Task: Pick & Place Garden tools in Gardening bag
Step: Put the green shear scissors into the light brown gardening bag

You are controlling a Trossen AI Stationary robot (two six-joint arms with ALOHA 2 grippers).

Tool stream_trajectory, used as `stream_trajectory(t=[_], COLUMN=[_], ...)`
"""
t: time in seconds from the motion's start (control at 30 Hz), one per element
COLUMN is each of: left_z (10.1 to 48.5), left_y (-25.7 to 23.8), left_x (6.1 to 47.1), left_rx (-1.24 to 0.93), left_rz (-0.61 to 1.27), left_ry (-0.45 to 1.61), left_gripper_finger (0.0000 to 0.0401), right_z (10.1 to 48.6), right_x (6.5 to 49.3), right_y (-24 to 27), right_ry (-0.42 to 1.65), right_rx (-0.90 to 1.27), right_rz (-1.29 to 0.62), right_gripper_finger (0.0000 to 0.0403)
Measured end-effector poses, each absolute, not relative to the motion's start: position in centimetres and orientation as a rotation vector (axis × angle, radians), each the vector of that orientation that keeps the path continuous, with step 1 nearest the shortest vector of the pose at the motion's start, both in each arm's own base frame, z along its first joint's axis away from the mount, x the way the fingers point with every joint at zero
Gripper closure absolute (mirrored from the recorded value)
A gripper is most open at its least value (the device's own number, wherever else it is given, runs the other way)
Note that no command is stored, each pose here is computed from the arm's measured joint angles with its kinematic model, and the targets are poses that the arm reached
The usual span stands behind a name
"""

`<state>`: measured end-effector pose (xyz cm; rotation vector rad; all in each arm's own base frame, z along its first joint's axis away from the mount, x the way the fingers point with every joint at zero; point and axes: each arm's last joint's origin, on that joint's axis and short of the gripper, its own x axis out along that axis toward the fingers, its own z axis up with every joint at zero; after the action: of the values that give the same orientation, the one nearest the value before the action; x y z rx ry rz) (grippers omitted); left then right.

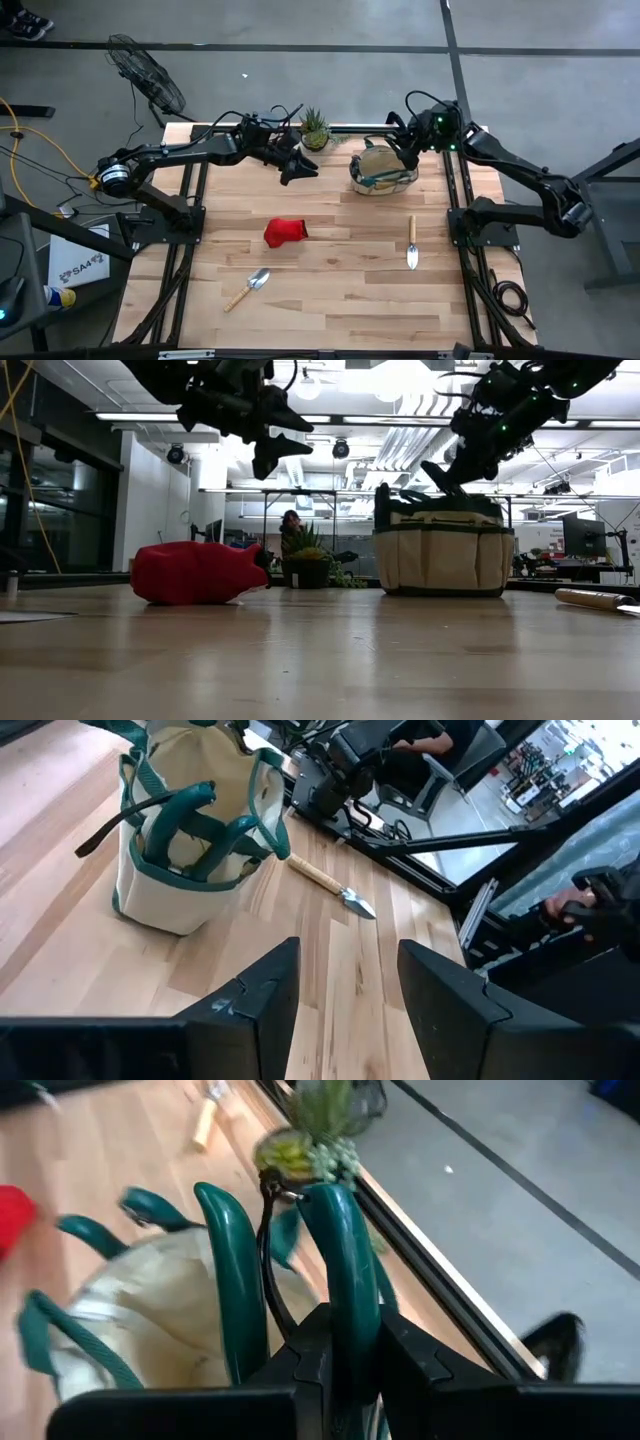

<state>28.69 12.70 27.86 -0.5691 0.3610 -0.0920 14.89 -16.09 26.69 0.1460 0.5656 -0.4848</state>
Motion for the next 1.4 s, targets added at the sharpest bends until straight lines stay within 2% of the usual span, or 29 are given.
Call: stream_trajectory(t=[0.17,0.33,0.57,0.8,1.0,1.4], left_z=[27.9,27.9,27.9,28.0,28.0,28.0], left_y=[12.7,12.7,12.7,12.7,12.7,12.7], left_x=[28.7,28.7,28.7,28.7,28.7,28.7], left_rx=[-0.58,-0.599,-0.622,-0.618,-0.617,-0.619], left_rz=[-0.091,-0.09,-0.102,-0.097,-0.095,-0.094], left_ry=[0.361,0.363,0.362,0.357,0.355,0.355], left_gripper_finger=[0.0235,0.0235,0.0235,0.0235,0.0235,0.0235], right_z=[27.1,27.4,28.4,28.9,27.2,25.2], right_x=[14.9,14.2,11.6,9.9,9.0,7.0], right_y=[-16.0,-16.2,-15.7,-15.3,-15.7,-16.0], right_ry=[0.523,0.51,0.477,0.435,0.362,0.196], right_rx=[0.132,0.113,0.137,0.137,0.165,0.159], right_rz=[-0.43,-0.452,-0.459,-0.377,-0.291,-0.271], right_gripper_finger=[0.036,0.036,0.036,0.036,0.036,0.036])
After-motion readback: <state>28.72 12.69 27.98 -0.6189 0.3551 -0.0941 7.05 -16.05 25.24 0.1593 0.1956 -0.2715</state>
